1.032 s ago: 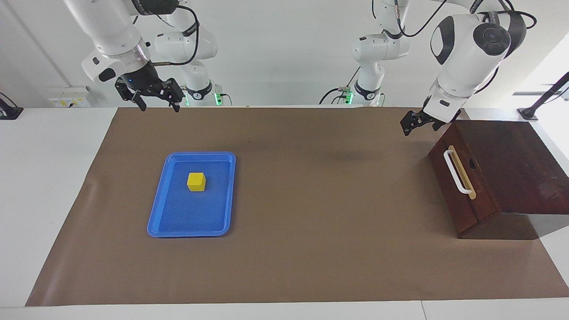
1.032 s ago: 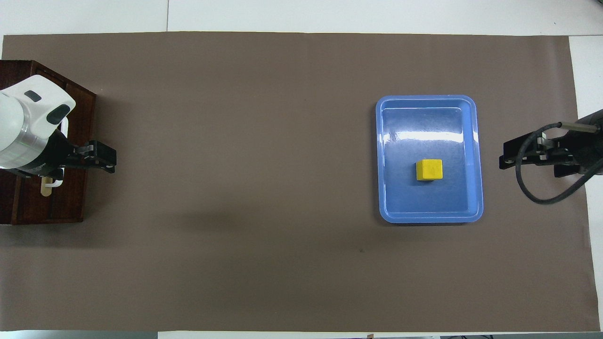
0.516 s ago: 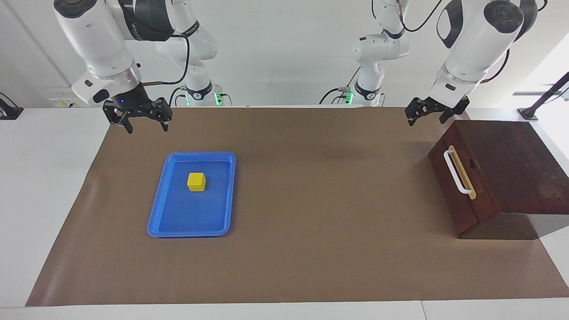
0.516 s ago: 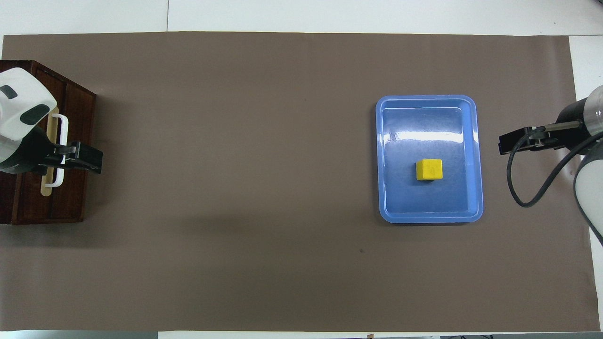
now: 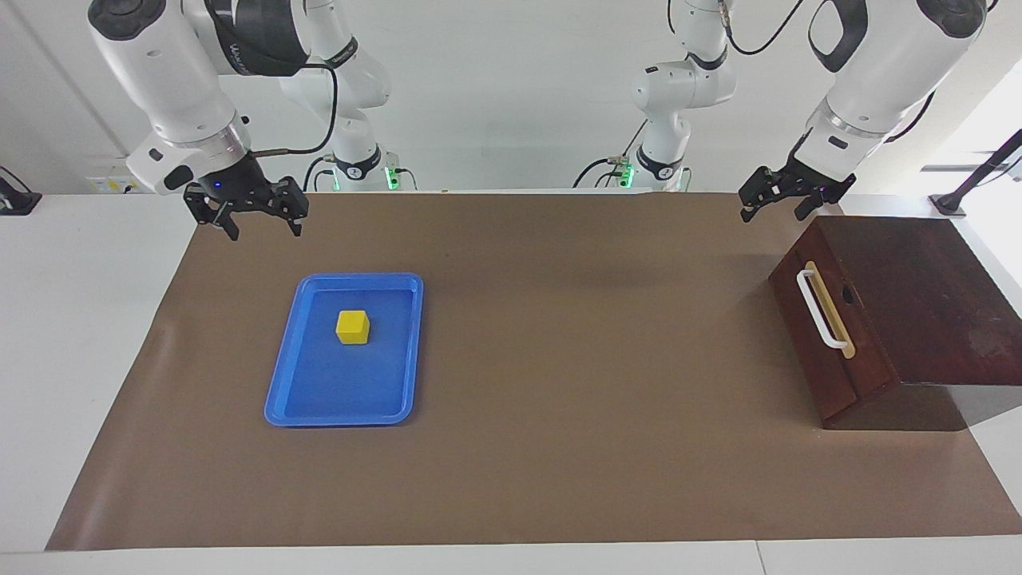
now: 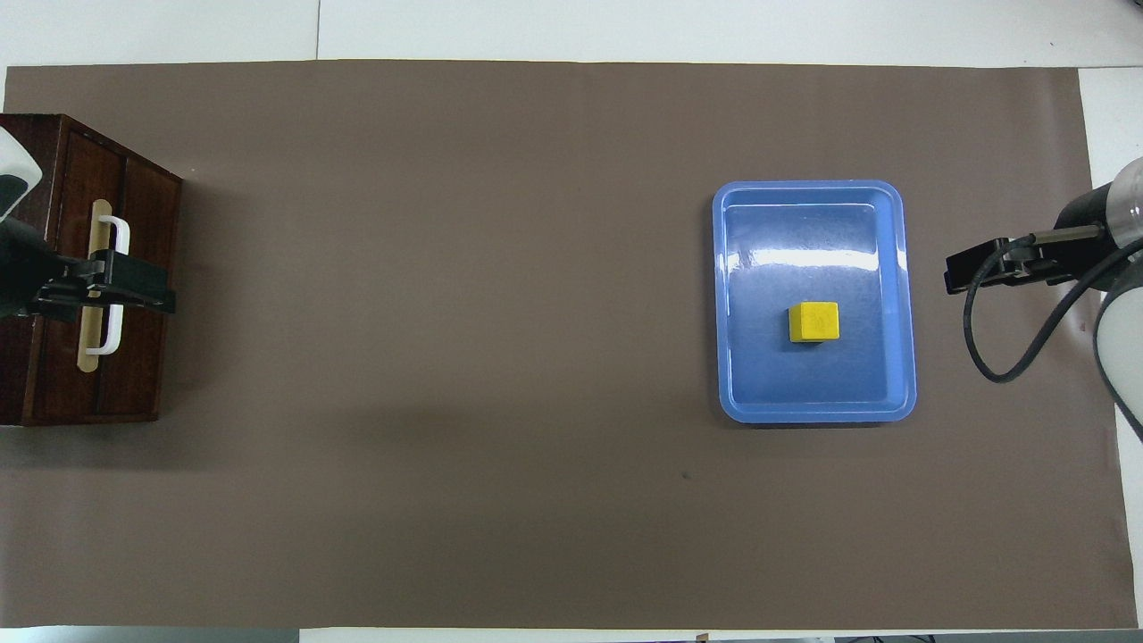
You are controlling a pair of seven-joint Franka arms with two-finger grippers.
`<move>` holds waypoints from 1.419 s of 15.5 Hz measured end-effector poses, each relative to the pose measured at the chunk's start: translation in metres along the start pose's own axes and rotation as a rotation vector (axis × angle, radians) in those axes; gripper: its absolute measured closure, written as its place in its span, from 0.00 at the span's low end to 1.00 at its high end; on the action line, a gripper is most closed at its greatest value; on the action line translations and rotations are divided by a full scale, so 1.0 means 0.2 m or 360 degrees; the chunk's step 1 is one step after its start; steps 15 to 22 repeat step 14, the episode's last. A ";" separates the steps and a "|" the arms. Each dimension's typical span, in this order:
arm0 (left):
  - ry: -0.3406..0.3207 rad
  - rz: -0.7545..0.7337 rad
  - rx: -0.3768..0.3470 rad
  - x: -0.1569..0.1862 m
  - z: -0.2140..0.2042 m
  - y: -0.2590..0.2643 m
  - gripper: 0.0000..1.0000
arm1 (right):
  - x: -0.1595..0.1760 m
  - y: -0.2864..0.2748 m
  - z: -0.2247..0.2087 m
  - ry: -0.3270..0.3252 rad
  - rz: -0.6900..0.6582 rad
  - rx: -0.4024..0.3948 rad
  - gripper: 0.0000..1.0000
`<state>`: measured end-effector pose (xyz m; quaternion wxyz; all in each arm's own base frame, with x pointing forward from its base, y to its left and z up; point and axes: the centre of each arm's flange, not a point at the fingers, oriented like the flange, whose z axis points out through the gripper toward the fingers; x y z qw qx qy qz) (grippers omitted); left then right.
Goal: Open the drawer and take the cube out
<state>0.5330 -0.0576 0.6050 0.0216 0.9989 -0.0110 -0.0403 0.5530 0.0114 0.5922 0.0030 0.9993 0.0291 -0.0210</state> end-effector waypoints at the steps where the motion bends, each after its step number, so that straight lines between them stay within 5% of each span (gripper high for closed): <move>1: 0.0003 0.0003 -0.0001 0.00 0.00 0.01 0.00 | 0.00 0.00 0.00 0.0000 0.0001 0.0000 0.00; 22: 0.0025 0.0005 -0.0005 0.01 -0.01 0.01 0.00 | 0.00 -0.01 0.00 -0.0001 -0.0005 0.0000 0.00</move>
